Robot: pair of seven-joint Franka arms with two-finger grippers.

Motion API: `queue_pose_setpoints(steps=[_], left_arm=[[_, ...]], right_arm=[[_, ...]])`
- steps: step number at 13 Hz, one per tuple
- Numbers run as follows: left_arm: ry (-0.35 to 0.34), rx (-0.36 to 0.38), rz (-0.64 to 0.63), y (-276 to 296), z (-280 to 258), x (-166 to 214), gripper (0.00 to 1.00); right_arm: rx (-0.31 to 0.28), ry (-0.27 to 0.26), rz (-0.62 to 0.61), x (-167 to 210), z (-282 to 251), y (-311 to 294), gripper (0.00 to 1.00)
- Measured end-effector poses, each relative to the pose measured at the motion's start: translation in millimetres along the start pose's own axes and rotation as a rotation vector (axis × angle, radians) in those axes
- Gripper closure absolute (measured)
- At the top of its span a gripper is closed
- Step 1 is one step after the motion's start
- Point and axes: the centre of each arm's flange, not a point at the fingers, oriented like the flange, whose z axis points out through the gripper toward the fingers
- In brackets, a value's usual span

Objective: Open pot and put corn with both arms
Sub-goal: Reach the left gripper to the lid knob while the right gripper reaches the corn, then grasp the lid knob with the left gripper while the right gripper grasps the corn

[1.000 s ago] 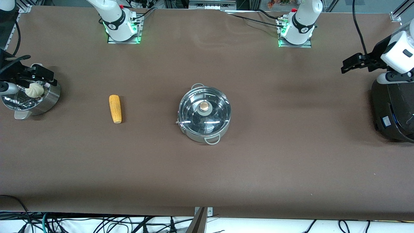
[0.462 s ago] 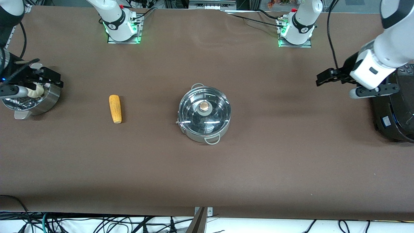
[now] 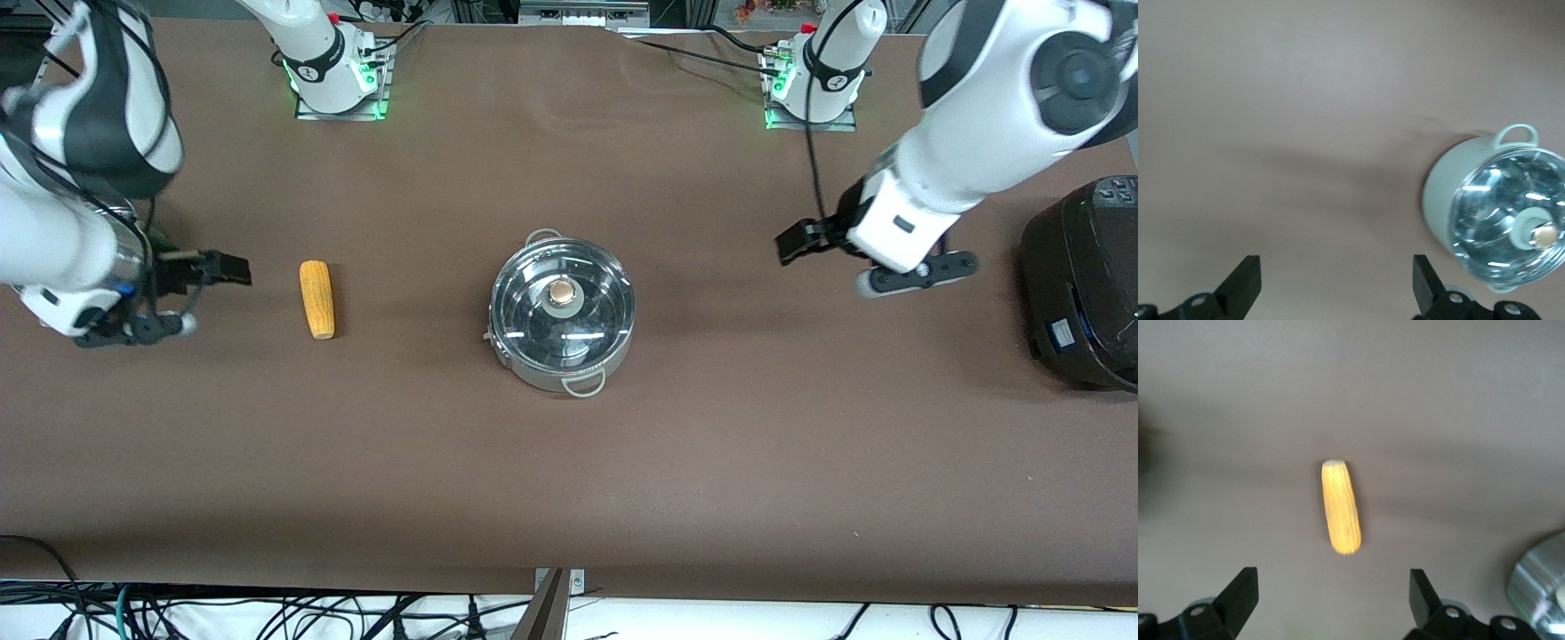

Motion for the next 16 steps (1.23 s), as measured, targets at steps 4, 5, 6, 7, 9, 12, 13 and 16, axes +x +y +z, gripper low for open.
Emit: queue_pose_setpoints(steps=[4, 5, 6, 7, 9, 12, 13, 16], left_arm=[[-0.016, -0.009, -0.006, 83, 52, -24, 0.00], [-0.022, -0.009, -0.010, 102, 60, -28, 0.00], [-0.031, -0.007, -0.015, 120, 71, -32, 0.00], [-0.041, -0.002, -0.027, 137, 85, -36, 0.00], [-0.043, 0.022, -0.071, 175, 117, -45, 0.00], [-0.014, 0.065, -0.105, 231, 164, -70, 0.00], [-0.014, 0.077, -0.100, 246, 181, -80, 0.00], [0.003, 0.090, -0.124, 266, 205, -85, 0.00]], right_arm=[[-0.005, -0.025, -0.002, 24, 92, 0, 0.00], [-0.005, -0.043, -0.004, 24, 114, -2, 0.00], [-0.005, -0.059, -0.007, 22, 133, -3, 0.00], [-0.003, -0.079, -0.007, 18, 148, -4, 0.00], [0.000, -0.119, -0.002, 7, 173, -4, 0.00], [0.000, -0.135, 0.008, -14, 216, -4, 0.00], [-0.004, -0.109, 0.011, -24, 235, -3, 0.00], [-0.008, -0.079, 0.013, -42, 265, -3, 0.00]])
